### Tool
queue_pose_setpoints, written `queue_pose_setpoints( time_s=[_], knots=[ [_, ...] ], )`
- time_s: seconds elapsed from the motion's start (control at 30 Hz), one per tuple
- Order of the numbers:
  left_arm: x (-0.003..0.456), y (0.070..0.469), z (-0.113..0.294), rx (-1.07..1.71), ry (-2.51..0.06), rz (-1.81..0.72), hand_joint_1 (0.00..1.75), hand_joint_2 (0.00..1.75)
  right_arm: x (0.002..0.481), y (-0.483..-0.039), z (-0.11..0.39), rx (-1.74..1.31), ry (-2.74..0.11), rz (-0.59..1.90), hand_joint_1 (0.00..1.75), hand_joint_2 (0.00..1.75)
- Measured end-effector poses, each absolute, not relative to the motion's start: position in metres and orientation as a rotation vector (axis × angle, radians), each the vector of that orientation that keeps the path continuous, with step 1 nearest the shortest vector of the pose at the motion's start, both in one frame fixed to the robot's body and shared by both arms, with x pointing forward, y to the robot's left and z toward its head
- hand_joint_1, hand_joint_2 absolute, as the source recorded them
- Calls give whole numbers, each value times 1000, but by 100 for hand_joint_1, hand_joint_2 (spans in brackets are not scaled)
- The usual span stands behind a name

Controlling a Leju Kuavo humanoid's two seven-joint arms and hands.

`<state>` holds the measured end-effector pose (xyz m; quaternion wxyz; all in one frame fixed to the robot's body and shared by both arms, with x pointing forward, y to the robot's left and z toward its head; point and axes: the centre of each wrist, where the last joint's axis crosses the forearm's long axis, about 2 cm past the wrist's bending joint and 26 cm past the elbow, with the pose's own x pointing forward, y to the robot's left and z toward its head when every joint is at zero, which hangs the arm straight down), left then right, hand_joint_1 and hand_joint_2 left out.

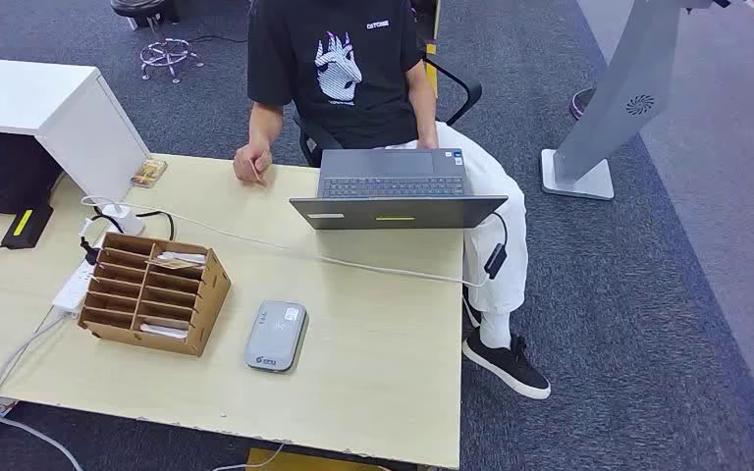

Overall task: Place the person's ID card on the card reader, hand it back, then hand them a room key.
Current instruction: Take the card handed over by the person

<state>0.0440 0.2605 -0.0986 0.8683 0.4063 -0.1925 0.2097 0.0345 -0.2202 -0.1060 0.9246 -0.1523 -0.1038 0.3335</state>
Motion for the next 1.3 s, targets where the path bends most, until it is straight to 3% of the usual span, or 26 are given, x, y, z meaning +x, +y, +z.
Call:
queue_pose_setpoints(
  time_s=[0.27, 0.5, 1.3],
  knots=[
    [40, 262, -99, 957, -544, 413, 0, 175, 32, -218, -106, -343, -229, 663, 0, 175],
    [46, 262, -97, 1009, -562, 615, 0, 175, 31, -217, -105, -349, -237, 676, 0, 175],
    [77, 336, -55, 1256, -958, 567, 0, 175, 32, -217, -105, -359, -248, 723, 0, 175]
  ],
)
